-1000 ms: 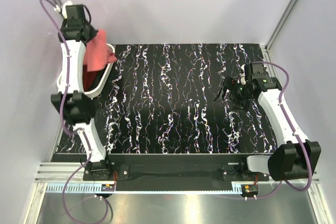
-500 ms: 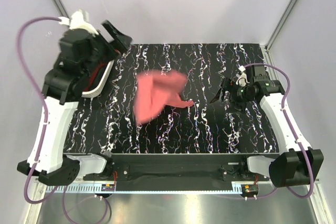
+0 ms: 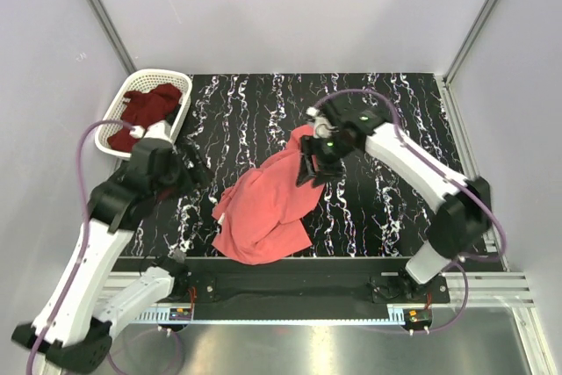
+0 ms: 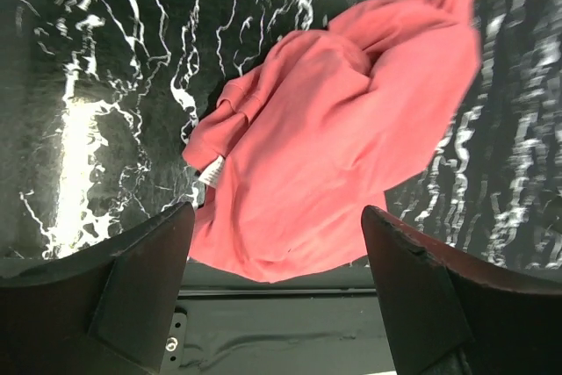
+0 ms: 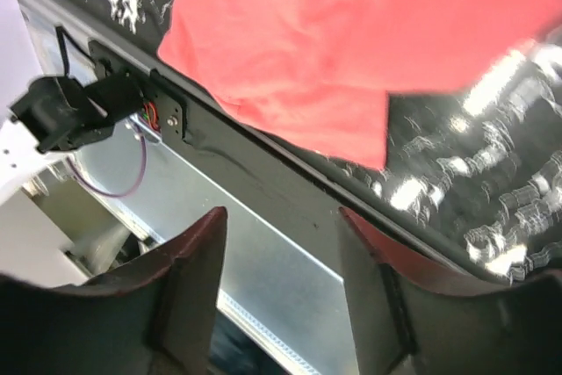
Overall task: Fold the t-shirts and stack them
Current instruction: Move the tshirt to the center of the board, then flatten the tshirt out
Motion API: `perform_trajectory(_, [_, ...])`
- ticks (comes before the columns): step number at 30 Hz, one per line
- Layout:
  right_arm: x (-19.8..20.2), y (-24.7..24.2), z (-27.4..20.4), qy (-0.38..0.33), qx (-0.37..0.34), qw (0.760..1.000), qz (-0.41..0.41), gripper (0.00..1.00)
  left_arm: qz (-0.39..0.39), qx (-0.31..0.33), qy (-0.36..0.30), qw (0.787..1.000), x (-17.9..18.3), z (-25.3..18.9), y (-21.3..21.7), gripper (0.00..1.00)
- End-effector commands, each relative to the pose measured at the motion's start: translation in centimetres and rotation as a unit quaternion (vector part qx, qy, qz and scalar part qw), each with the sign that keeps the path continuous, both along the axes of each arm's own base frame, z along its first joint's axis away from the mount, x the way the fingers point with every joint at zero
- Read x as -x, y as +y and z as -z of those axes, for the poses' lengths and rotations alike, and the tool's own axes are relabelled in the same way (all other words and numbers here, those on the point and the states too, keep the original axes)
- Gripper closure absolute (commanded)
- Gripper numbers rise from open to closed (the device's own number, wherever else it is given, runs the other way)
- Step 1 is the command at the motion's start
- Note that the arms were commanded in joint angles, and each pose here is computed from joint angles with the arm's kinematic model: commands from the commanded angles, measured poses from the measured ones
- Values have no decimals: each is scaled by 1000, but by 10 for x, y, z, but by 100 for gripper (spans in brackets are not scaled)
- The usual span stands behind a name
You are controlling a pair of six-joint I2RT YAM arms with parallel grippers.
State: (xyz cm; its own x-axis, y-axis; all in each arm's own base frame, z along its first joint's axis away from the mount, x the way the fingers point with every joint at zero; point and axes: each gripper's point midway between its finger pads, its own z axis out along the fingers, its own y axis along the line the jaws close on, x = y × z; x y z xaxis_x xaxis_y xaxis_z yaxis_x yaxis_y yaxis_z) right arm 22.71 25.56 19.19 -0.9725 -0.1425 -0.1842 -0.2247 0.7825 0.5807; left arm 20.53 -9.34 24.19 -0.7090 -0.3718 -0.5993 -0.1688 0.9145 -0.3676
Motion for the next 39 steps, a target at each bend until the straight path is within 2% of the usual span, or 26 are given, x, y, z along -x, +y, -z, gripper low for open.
perform_trajectory(1, [-8,51,8,-14,9,998,-52,46,-18,-3,-39,999,7,-7,13,19])
perform_trajectory(2, [-15,69,-2,-26,-5,998,-65,48,-20,-6,-38,999,10,-8,16,21])
perform_trajectory(4, [-8,103,19,-3,7,994,-105,49,-40,-30,-52,997,14,-22,31,31])
perform_trajectory(5, [-14,123,6,-27,-7,993,-116,49,-46,-38,-76,995,19,-34,40,31])
perform_trajectory(7, [-4,151,28,-9,10,989,-147,49,-63,-44,-134,988,25,-63,55,33])
perform_trajectory(8, [-8,169,10,-28,-11,987,-160,48,-59,-44,-172,982,33,-78,62,33])
perform_trajectory(9, [-8,178,34,-11,7,985,-171,47,-60,-42,-196,978,37,-88,65,33])
perform_trajectory(11, [4,199,47,-9,19,981,-194,44,-63,-45,-223,972,46,-103,74,33])
perform_trajectory(15, [36,218,66,15,31,973,-226,39,-94,-55,-187,976,73,-103,92,34])
perform_trajectory(21, [94,223,89,6,63,959,-275,34,-135,1,-211,968,108,-118,107,35])
perform_trajectory(23, [98,219,101,-15,88,957,-274,34,-139,15,-211,968,115,-116,108,35])
perform_trajectory(26, [97,214,104,-34,124,953,-276,34,-124,31,-200,972,116,-103,99,35])
perform_trajectory(27, [97,210,101,-33,134,954,-265,34,-112,36,-195,974,113,-98,92,32])
perform_trajectory(29, [92,199,87,-36,133,961,-240,33,-69,48,-130,988,106,-67,66,27])
perform_trajectory(31, [77,188,74,-34,124,974,-187,31,-28,65,-49,996,102,-29,38,26])
perform_trajectory(33, [72,165,60,-34,111,982,-146,30,-2,88,-17,996,95,-9,18,27])
perform_trajectory(34, [63,152,58,-34,114,985,-123,29,14,103,24,994,97,14,6,28])
perform_trajectory(36, [60,107,72,-11,151,985,-87,28,43,127,69,989,97,40,-13,30])
perform_trajectory(37, [60,107,61,-20,138,987,-83,28,57,140,67,986,95,35,-21,30])
perform_trajectory(39, [58,75,70,-9,145,988,-59,29,72,143,97,982,91,56,-31,31])
